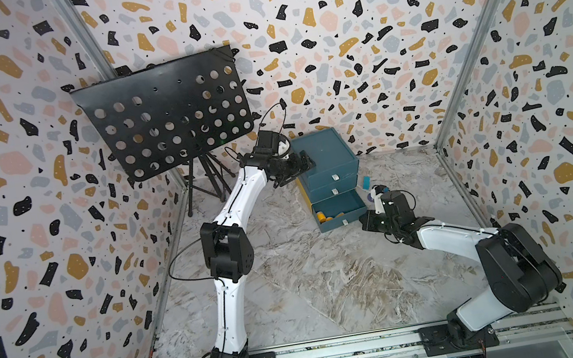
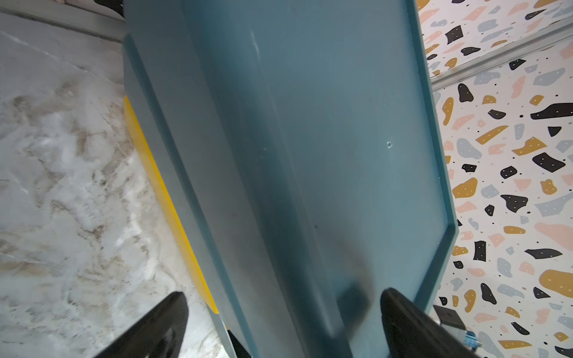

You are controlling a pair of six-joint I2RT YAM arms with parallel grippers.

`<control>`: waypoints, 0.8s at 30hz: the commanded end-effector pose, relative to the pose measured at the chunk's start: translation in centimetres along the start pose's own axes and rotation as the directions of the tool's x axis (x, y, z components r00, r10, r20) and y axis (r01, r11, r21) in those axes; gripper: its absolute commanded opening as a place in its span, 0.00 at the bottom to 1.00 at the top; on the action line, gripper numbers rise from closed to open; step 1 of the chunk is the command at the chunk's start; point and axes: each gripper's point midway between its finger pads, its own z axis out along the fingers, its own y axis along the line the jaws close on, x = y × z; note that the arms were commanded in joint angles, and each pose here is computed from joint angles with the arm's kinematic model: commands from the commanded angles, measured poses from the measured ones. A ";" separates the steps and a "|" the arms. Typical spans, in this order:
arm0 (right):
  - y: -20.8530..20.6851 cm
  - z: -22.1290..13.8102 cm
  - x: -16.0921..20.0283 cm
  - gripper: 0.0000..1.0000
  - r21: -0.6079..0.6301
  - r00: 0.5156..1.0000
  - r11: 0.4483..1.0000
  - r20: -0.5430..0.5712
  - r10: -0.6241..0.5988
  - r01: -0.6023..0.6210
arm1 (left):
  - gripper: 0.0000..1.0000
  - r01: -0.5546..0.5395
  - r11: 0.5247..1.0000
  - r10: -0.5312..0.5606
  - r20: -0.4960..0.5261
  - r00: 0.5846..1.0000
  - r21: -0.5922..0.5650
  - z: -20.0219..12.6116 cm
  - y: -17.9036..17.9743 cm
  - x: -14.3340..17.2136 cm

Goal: Put the paint cans in the drawer according to color
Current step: Close the drawer in the storage box.

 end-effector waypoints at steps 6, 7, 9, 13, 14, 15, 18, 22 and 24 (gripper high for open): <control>1.8 2.9 -3.1 0.00 -0.128 0.991 0.989 0.099 0.085 -0.072 | 1.00 -0.028 1.000 0.028 -0.042 0.999 -0.009 1.9 1.3 1.2; 1.9 3.4 -3.4 0.00 -0.140 0.990 0.987 0.106 0.095 -0.080 | 1.00 -0.028 1.000 0.028 -0.047 0.998 -0.010 2.0 1.4 1.4; 1.9 4.3 -3.7 0.00 -0.149 0.987 0.984 0.112 0.115 -0.098 | 1.00 -0.026 1.000 0.025 -0.057 0.998 -0.011 2.3 1.7 1.7; 1.7 5.7 -4.6 0.00 -0.181 0.971 0.970 0.150 0.187 -0.159 | 1.00 -0.026 1.000 0.025 -0.074 0.997 -0.010 2.8 2.1 2.3; 1.8 5.9 -4.8 0.00 -0.195 0.965 0.965 0.159 0.206 -0.174 | 1.00 -0.029 1.000 0.028 -0.078 0.997 -0.011 2.9 2.2 2.5; 1.8 6.3 -5.0 0.00 -0.206 0.959 0.959 0.166 0.229 -0.193 | 1.00 -0.030 0.999 0.029 -0.082 0.996 -0.014 3.0 2.3 2.7; 1.9 7.3 -5.7 0.00 -0.227 0.946 0.946 0.174 0.273 -0.232 | 1.00 -0.029 0.999 0.027 -0.091 0.995 -0.016 3.3 2.6 3.0; 2.0 8.4 -6.6 0.00 -0.263 0.925 0.925 0.191 0.328 -0.274 | 1.00 -0.031 0.999 0.030 -0.099 0.995 -0.016 3.7 2.8 3.3; 2.0 9.1 -6.9 0.00 -0.272 0.917 0.916 0.188 0.351 -0.295 | 1.00 -0.031 0.999 0.029 -0.100 0.995 -0.018 3.8 2.9 3.4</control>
